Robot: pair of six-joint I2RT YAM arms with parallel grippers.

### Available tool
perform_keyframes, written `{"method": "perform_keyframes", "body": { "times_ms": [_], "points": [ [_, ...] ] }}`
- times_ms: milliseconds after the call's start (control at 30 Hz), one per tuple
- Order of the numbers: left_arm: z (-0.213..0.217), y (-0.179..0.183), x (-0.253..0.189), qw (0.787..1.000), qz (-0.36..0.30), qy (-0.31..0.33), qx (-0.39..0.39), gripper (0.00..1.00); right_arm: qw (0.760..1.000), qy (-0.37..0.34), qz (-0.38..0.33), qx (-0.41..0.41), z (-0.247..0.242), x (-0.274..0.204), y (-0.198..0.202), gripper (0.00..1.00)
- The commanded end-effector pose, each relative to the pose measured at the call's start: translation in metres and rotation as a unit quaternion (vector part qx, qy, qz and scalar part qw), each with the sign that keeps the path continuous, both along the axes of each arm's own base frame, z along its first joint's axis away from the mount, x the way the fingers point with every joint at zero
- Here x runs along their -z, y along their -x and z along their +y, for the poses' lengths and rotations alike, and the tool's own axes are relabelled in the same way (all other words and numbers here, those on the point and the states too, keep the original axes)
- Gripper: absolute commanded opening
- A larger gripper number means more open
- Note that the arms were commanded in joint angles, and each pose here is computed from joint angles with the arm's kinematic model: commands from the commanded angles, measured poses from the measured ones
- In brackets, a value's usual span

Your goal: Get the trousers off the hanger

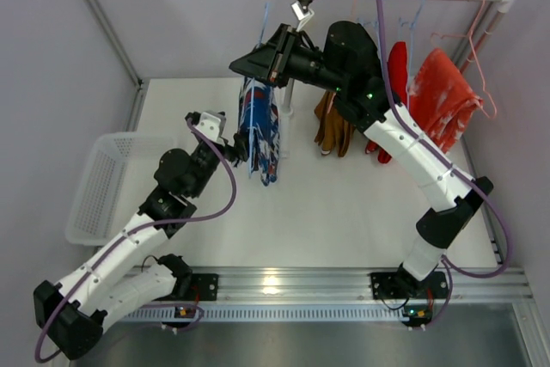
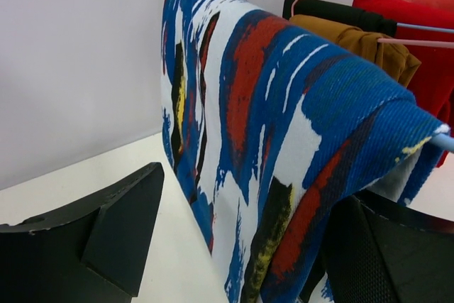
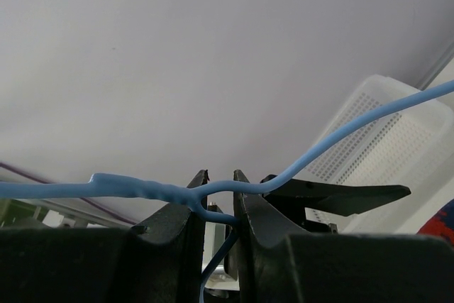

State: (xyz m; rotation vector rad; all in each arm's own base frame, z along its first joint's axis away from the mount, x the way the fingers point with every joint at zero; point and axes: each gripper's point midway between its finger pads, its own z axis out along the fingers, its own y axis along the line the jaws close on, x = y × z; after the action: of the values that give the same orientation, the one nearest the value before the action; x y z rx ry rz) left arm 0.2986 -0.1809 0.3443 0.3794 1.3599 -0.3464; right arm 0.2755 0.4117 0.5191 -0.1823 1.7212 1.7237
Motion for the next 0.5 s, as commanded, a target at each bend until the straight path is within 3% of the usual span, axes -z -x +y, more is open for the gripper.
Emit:
{"method": "perform_keyframes", "body": {
  "times_ms": [0,167,300,433,467],
  "points": [
    [-0.001,0.004,-0.055,0.996,-0.063,0.057,0.009,0.86,0.989,-0.098,-0.106,-0.023,-0.016,-0.084,0.041,0.0],
    [-0.003,-0.002,-0.066,0.995,-0.076,0.065,0.003,0.85,0.989,-0.098,-0.106,-0.029,-0.014,-0.083,0.045,0.0],
    [-0.005,-0.004,-0.07,0.995,-0.082,0.062,0.004,0.74,0.989,-0.098,-0.107,-0.031,-0.015,-0.084,0.047,0.0],
    [-0.005,-0.004,-0.069,0.995,-0.081,0.055,0.002,0.46,0.988,-0.097,-0.114,-0.03,-0.018,-0.085,0.049,0.0],
    [-0.003,-0.003,-0.074,0.995,-0.086,0.058,0.0,0.33,0.989,-0.094,-0.114,-0.029,-0.018,-0.084,0.049,0.0]
  ]
}}
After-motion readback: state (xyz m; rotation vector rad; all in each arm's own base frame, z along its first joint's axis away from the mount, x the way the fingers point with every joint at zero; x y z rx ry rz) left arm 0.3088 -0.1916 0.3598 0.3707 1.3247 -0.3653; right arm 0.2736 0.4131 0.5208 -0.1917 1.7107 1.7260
